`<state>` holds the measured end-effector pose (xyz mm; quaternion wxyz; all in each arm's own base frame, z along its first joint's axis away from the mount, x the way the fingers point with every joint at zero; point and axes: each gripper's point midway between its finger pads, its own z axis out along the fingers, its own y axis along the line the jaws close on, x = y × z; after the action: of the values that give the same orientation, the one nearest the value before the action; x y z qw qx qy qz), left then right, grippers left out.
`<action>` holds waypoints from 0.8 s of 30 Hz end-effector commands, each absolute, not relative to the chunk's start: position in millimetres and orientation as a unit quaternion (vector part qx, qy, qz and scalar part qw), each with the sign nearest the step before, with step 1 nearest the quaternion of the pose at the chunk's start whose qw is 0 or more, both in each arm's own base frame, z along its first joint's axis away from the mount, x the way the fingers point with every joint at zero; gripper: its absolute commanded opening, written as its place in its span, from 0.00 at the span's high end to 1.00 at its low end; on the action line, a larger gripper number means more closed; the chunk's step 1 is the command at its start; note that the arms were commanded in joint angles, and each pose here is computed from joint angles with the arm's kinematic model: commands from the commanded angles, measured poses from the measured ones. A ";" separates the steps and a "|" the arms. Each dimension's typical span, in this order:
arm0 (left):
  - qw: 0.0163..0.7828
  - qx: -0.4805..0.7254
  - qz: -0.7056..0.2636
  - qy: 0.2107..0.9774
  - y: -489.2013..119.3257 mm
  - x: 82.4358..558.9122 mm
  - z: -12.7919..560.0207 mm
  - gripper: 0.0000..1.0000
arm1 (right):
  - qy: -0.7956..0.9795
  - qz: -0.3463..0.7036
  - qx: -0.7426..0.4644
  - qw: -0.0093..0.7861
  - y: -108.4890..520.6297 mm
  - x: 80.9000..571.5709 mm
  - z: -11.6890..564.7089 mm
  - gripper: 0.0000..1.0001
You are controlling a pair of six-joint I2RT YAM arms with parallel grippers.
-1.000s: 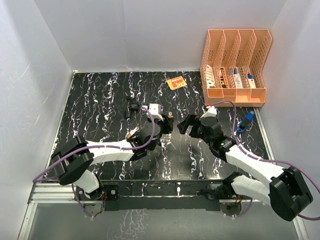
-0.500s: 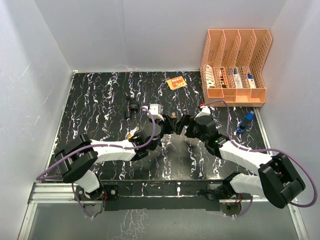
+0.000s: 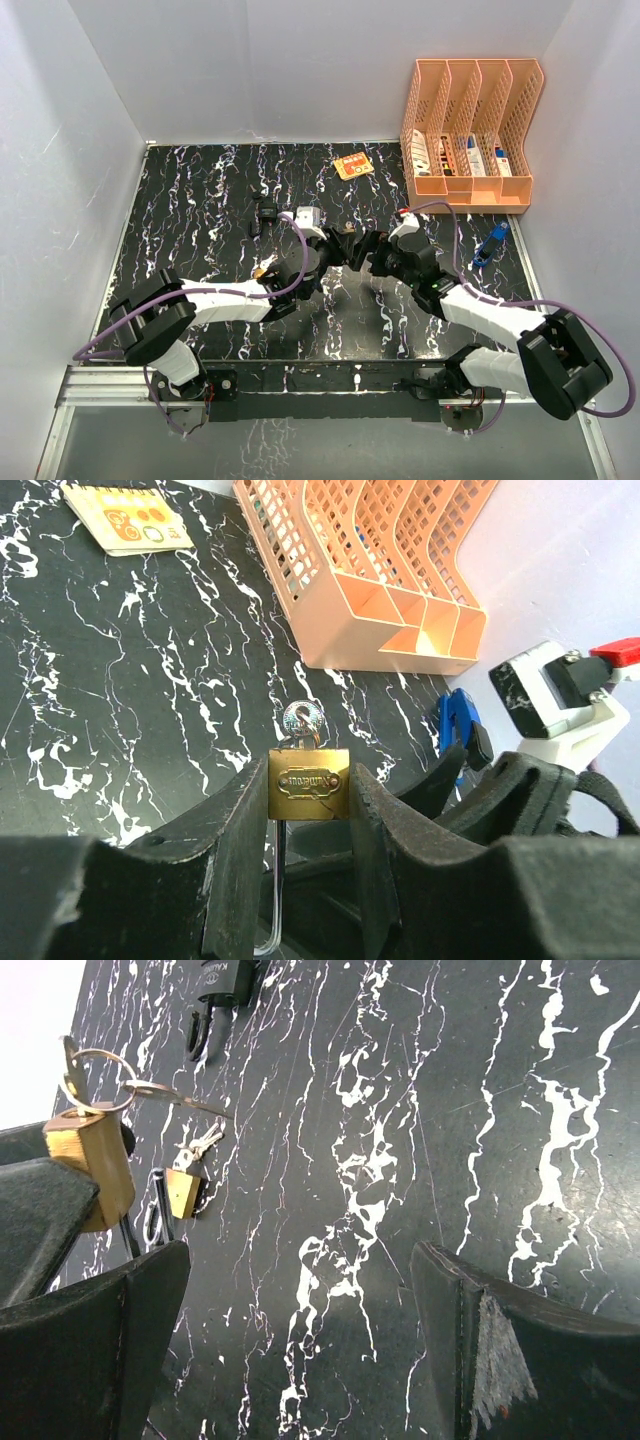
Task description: Unlock with the key
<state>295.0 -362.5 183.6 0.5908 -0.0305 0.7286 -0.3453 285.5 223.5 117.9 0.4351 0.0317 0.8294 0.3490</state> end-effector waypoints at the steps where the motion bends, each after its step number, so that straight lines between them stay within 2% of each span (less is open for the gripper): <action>1: 0.613 -0.046 -0.344 0.710 -348.7 300.8 207.9 1.00 | 0.808 0.337 0.055 0.480 209.4 291.2 141.7 0.08; 10: 0.619 -0.047 -0.263 0.739 -306.1 322.3 188.1 1.00 | 0.804 0.242 0.095 0.535 156.9 286.7 164.4 0.06; 20: 0.606 -0.038 -0.165 0.777 -263.6 352.7 144.6 1.00 | 0.786 0.238 0.092 0.564 146.5 280.9 190.1 0.06; 24: 0.591 -0.030 -0.157 0.791 -262.2 363.3 123.8 1.00 | 0.784 0.243 0.089 0.565 147.6 279.5 193.0 0.06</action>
<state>352.8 -264.8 134.7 0.5976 -0.0397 0.7829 -0.1684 272.6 148.3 159.9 0.5321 0.0860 0.8091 0.2343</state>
